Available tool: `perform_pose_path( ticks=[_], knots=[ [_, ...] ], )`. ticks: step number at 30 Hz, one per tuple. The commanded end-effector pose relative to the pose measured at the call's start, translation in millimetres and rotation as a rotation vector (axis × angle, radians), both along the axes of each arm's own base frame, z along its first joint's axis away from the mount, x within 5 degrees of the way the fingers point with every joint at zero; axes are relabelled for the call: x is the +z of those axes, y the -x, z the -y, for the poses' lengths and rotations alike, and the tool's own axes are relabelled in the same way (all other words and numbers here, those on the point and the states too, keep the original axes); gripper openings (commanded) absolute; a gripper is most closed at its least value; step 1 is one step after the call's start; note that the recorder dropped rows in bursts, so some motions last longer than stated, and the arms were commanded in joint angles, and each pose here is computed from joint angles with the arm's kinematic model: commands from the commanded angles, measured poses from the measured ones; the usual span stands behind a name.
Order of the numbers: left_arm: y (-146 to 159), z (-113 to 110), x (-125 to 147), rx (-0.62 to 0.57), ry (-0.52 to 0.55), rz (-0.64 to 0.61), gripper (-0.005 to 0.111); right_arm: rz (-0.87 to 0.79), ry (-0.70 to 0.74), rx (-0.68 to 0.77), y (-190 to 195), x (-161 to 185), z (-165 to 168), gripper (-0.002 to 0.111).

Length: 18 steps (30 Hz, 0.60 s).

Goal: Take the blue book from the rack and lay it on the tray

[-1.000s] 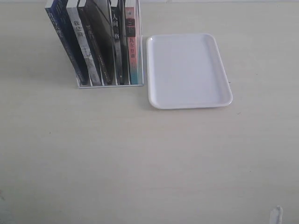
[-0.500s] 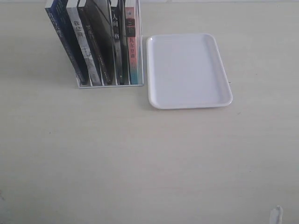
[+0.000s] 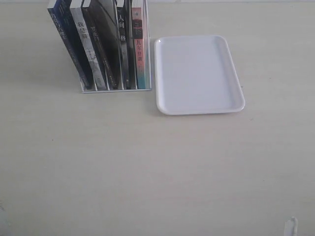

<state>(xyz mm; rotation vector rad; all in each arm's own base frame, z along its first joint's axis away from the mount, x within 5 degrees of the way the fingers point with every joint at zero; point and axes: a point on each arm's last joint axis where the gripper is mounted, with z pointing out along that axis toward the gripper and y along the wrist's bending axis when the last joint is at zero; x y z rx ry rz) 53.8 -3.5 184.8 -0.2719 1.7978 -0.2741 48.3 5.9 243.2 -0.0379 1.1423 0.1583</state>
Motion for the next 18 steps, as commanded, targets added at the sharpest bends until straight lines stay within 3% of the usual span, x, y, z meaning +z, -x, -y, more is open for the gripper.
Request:
perform_pose_path(
  ticks=[1,7,12,15,18],
  knots=[
    [-0.3,0.2,0.2,-0.002,0.005,0.013,0.006,0.074,-0.008,0.001,3.4,6.1,0.2,0.002],
    [-0.3,0.2,0.2,-0.002,0.005,0.013,0.006,0.35,-0.046,0.0,18.5,26.6,2.3,0.002],
    [-0.3,0.2,0.2,-0.002,0.005,0.013,0.006,0.476,0.029,-0.033,41.1,87.2,2.5,0.002],
    [-0.3,0.2,0.2,-0.002,0.005,0.013,0.006,0.413,0.121,-0.059,47.8,136.5,1.0,0.002],
    [-0.3,0.2,0.2,-0.002,0.005,0.013,0.006,0.144,0.153,-0.093,37.7,174.6,4.7,0.002]
  ],
)
